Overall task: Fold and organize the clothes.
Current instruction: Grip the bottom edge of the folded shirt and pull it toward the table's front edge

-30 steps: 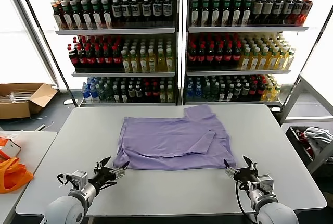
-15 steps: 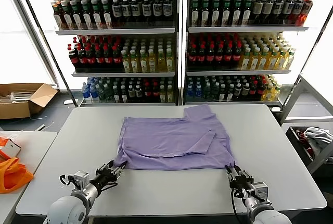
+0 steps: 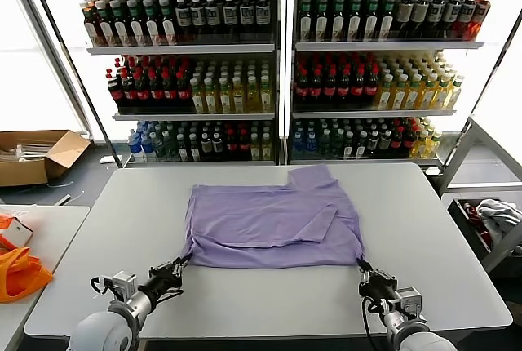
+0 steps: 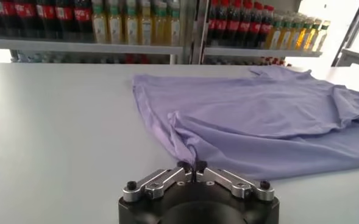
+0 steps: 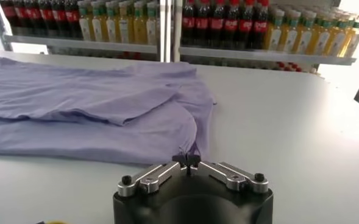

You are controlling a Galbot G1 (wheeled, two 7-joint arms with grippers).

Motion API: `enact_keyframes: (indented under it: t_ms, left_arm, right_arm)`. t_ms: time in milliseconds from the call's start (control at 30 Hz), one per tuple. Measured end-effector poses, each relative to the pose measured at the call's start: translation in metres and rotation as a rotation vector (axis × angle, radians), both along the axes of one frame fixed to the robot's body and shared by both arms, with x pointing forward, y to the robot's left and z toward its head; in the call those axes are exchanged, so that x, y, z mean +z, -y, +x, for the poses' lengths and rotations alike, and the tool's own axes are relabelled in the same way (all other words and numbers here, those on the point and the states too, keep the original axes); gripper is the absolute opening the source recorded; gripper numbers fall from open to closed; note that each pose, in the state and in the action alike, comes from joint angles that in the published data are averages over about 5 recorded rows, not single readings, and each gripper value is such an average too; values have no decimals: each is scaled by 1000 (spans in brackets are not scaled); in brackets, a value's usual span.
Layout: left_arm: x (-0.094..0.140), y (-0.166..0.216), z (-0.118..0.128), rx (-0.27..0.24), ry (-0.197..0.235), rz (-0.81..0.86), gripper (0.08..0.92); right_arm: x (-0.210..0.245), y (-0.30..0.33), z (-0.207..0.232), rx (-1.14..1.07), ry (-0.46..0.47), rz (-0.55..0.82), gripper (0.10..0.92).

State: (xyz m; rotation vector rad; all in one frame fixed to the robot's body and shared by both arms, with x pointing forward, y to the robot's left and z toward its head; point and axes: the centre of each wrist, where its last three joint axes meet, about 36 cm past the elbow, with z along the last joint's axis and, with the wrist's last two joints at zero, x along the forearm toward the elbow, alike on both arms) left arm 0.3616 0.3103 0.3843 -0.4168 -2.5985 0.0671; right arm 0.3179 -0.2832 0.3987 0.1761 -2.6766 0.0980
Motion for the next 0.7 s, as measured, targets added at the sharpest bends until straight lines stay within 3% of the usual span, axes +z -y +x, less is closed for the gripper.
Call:
enact_keyframes:
  t_ms: [433, 700]
  left_arm:
    - [12, 4, -36, -19, -11, 14, 91]
    - [22, 1, -69, -2, -30, 19, 91]
  right_arm:
    - [9, 6, -43, 23, -35, 24, 104]
    - [18, -2, -78, 36, -72, 40, 104]
